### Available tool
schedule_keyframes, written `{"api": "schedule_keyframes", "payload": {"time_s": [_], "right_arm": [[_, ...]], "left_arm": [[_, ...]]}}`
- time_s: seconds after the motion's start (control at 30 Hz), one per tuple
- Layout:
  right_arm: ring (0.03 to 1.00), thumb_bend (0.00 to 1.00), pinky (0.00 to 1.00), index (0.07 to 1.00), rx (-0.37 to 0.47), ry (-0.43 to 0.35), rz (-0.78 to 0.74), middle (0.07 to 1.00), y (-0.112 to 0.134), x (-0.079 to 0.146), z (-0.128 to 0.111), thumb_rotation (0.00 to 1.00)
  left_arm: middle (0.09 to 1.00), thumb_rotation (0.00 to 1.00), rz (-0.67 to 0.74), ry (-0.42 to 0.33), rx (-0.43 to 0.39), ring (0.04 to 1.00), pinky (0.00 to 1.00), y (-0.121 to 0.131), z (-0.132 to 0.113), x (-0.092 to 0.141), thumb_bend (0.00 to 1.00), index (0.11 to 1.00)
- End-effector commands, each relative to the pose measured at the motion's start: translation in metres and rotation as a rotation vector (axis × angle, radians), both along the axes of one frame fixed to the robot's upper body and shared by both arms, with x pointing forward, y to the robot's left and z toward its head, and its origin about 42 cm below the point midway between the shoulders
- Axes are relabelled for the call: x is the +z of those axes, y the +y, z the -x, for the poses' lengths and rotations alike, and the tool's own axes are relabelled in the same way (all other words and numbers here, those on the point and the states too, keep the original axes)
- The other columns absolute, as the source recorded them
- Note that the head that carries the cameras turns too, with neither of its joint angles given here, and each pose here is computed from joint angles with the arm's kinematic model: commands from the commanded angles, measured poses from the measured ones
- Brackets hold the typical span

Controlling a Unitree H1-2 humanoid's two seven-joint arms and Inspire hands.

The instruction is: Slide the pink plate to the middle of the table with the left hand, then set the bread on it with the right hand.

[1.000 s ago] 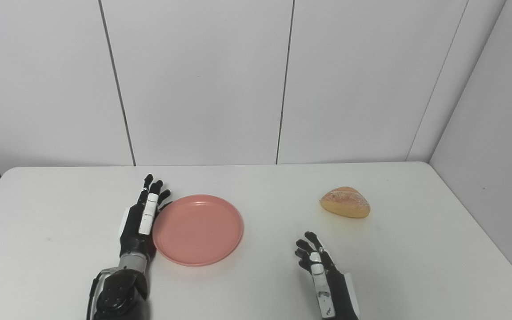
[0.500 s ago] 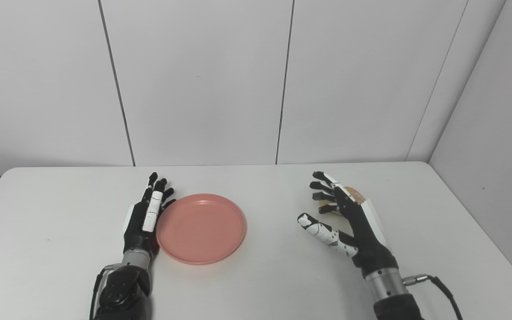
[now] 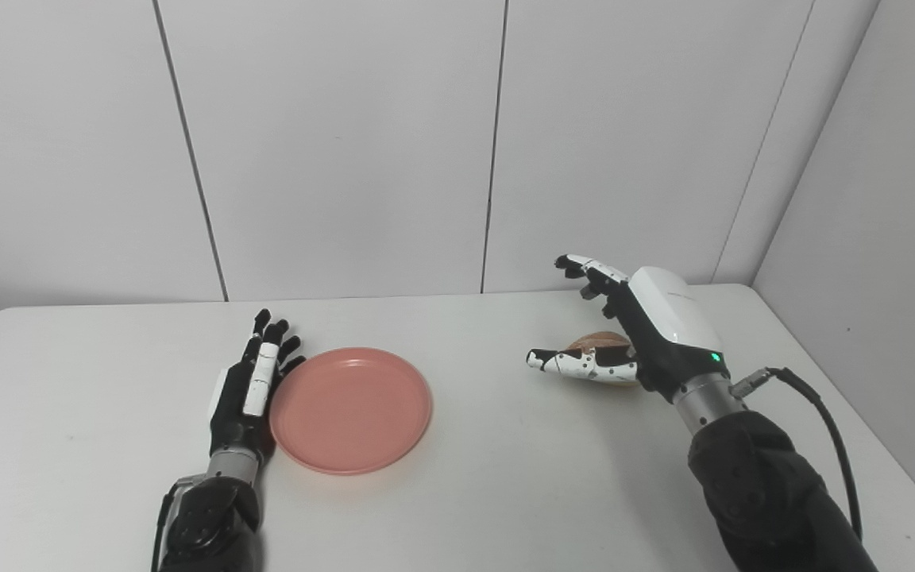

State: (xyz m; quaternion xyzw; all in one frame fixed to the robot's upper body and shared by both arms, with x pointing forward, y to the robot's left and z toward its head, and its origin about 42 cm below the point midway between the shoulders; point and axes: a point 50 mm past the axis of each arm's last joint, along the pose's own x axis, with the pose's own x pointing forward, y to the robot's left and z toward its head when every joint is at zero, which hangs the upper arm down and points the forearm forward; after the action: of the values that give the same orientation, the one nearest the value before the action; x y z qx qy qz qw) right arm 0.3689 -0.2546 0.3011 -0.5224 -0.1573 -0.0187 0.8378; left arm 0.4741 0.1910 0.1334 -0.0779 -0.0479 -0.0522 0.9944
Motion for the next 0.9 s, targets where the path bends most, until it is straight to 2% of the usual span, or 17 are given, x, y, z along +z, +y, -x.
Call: {"api": "schedule_keyframes", "payload": {"time_s": [0.0, 0.07, 0.23, 0.6, 0.8, 0.87], "right_arm": [[0.792, 1.00, 0.67, 0.816, 0.003, -0.104, 0.081, 0.831, -0.006, 0.027, -0.006, 0.53], [0.819, 1.00, 0.73, 0.823, -0.014, -0.092, 0.132, 0.841, -0.014, 0.032, -0.014, 0.53], [0.832, 1.00, 0.74, 0.824, -0.049, -0.052, 0.221, 0.850, -0.028, 0.040, -0.029, 0.53], [0.814, 1.00, 0.68, 0.814, -0.051, 0.100, 0.270, 0.837, -0.062, 0.029, -0.081, 0.41], [0.828, 1.00, 0.64, 0.826, -0.032, 0.202, 0.262, 0.859, -0.069, 0.021, -0.099, 0.37], [0.829, 1.00, 0.64, 0.827, -0.028, 0.237, 0.266, 0.867, -0.070, 0.019, -0.104, 0.32]], "left_arm": [[0.950, 0.82, 0.016, 0.113, -0.008, 0.910, 0.86, -0.002, 0.024, -0.043, 1.00, 0.976], [0.944, 0.82, 0.015, 0.113, -0.008, 0.907, 0.86, -0.002, 0.024, -0.043, 1.00, 0.975], [0.945, 0.82, 0.015, 0.116, -0.009, 0.908, 0.86, -0.002, 0.024, -0.043, 1.00, 0.976], [0.937, 0.83, 0.002, 0.110, -0.006, 0.896, 0.84, -0.003, 0.026, -0.042, 0.99, 0.972], [0.938, 0.83, 0.005, 0.110, -0.008, 0.894, 0.83, -0.004, 0.027, -0.043, 0.99, 0.974], [0.935, 0.83, 0.004, 0.110, -0.007, 0.895, 0.82, -0.005, 0.028, -0.043, 1.00, 0.974]]}}
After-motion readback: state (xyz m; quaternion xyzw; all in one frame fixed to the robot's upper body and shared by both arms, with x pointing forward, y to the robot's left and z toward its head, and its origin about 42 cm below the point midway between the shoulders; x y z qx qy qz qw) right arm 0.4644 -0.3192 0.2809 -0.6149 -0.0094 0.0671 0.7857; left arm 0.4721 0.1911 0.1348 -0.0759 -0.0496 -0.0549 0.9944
